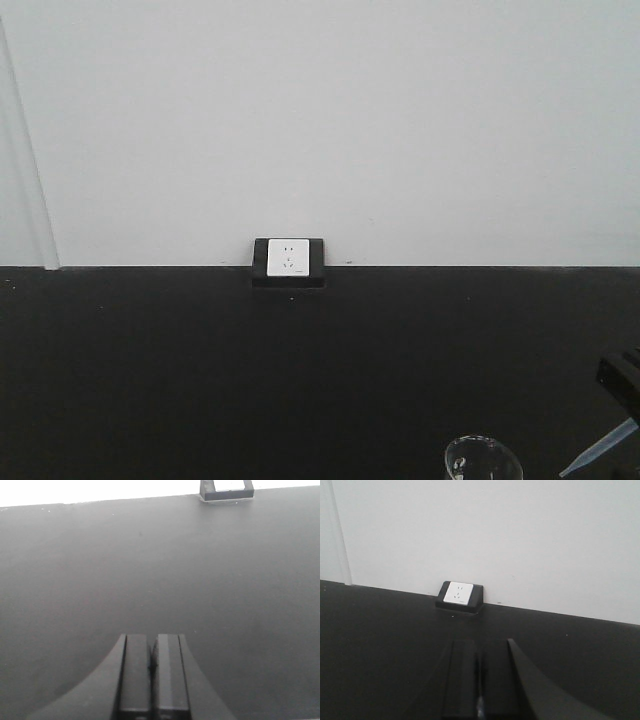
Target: Grab transparent chemical and place on left bench
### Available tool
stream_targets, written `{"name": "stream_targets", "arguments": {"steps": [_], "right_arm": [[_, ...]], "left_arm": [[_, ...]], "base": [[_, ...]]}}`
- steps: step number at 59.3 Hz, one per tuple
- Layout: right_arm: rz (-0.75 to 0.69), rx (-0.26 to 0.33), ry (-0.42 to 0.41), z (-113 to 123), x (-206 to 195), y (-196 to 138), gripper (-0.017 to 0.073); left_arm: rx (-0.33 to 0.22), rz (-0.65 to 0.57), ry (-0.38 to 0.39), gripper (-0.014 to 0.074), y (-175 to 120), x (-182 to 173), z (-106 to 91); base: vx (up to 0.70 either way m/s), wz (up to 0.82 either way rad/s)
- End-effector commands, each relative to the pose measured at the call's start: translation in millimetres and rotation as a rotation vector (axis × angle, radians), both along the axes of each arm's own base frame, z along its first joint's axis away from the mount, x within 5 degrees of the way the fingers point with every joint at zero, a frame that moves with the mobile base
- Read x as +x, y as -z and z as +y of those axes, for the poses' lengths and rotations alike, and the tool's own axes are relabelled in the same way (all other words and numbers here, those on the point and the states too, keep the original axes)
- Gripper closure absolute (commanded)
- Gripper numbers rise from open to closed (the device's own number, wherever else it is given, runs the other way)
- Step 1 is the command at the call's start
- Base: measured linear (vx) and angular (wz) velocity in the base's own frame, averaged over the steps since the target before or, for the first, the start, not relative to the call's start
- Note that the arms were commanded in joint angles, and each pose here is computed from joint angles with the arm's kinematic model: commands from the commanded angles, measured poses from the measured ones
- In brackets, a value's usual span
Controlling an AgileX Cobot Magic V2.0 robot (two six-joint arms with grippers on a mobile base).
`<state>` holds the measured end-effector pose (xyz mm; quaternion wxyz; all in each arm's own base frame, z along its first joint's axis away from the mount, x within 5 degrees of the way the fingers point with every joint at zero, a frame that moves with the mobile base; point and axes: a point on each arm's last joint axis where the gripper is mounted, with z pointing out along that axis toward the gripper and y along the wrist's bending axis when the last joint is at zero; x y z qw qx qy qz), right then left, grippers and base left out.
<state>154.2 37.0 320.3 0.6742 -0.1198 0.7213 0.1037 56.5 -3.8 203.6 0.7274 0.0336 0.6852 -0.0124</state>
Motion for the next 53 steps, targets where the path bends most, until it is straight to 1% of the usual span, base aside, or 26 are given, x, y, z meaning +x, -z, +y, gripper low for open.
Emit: {"name": "stream_targets", "arguments": {"steps": [1, 53], "right_arm": [[-0.040, 0.009, -0.032, 2.6, -1.6, -11.0, 0.0562], [-0.038, 0.009, -0.030, 2.4, -1.2, -10.8, 0.0562]], "left_arm": [[-0.014, -0.081, 0.001, 0.0597, -2.7, -1.5, 0.2], [-0.014, -0.081, 0.001, 0.0597, -2.7, -1.5, 0.2]], "base": [[0.00, 0.00], [0.00, 0.00]]}}
